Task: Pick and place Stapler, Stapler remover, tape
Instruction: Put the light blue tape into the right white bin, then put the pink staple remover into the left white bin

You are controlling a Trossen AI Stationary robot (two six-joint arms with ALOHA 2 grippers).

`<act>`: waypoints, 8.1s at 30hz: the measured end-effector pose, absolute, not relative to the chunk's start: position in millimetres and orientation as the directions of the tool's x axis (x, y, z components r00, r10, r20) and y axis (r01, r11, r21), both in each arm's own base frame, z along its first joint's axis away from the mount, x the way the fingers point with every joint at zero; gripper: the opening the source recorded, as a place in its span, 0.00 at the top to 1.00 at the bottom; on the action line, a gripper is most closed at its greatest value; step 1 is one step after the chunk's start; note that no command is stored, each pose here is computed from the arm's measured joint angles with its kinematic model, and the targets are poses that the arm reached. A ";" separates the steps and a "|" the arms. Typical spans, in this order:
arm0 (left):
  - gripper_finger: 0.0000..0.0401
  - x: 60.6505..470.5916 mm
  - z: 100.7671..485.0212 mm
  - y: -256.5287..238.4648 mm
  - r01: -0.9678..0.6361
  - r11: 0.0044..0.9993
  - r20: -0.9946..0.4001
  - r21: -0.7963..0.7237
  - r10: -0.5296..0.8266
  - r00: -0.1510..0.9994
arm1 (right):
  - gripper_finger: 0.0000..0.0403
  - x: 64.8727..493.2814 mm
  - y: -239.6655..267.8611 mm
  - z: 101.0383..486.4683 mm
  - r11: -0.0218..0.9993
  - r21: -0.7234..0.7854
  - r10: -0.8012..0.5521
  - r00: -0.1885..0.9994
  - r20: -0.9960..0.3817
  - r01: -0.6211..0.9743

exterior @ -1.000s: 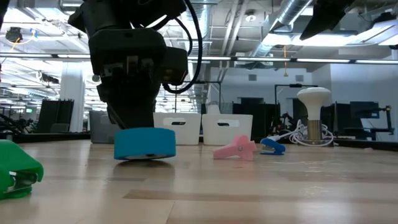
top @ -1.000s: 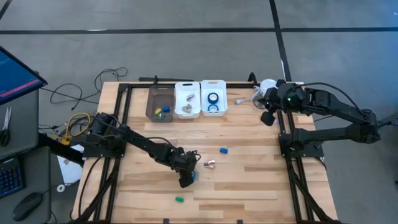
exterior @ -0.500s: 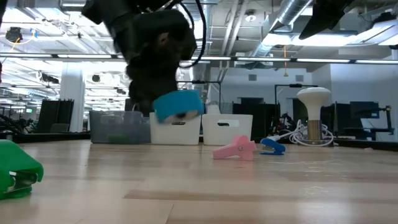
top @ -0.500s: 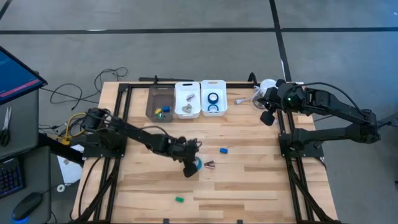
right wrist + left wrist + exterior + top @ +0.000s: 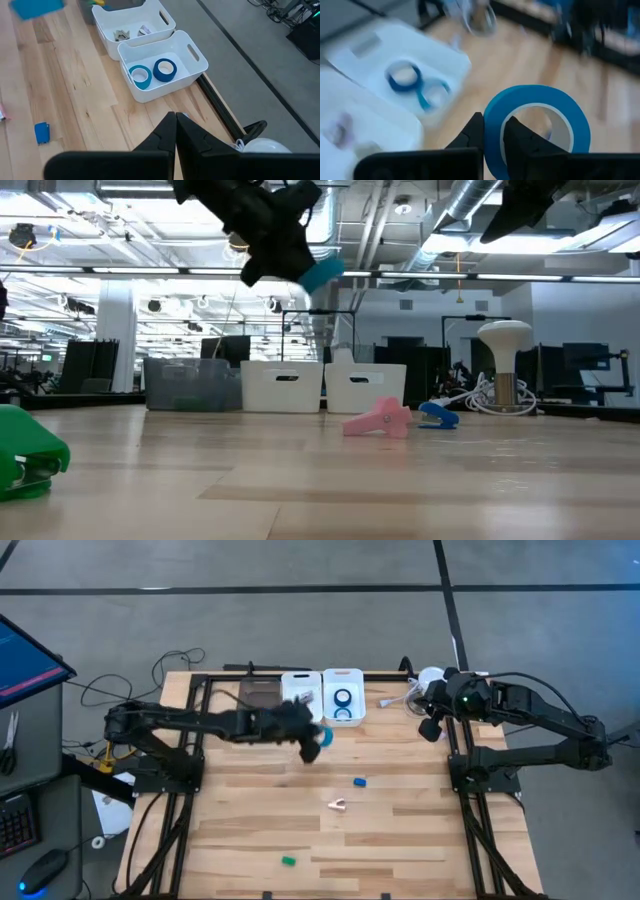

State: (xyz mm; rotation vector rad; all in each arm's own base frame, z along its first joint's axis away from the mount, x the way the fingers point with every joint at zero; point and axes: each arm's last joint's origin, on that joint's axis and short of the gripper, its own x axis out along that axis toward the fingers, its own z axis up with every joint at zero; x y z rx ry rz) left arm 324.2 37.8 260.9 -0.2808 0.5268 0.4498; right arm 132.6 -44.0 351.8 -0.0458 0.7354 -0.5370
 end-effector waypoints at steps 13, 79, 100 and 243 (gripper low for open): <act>0.94 317.7 279.6 112.1 -0.579 0.787 -0.352 -0.212 0.492 0.797 | 1.00 134.4 -44.9 354.2 0.856 -0.225 -0.499 0.625 -0.600 0.466; 0.67 399.8 176.4 185.8 -0.593 0.785 -0.539 -0.177 0.427 0.726 | 1.00 135.9 -47.0 357.0 0.841 -0.225 -0.523 0.634 -0.570 0.491; 0.67 404.7 268.3 78.1 -0.158 0.981 -0.359 -0.115 0.107 0.927 | 1.00 134.5 -46.5 355.5 0.844 -0.236 -0.518 0.623 -0.586 0.481; 1.00 393.3 191.1 -18.3 -0.295 0.922 -0.602 -0.250 0.091 0.793 | 1.00 134.7 -46.2 355.5 0.849 -0.250 -0.515 0.626 -0.586 0.465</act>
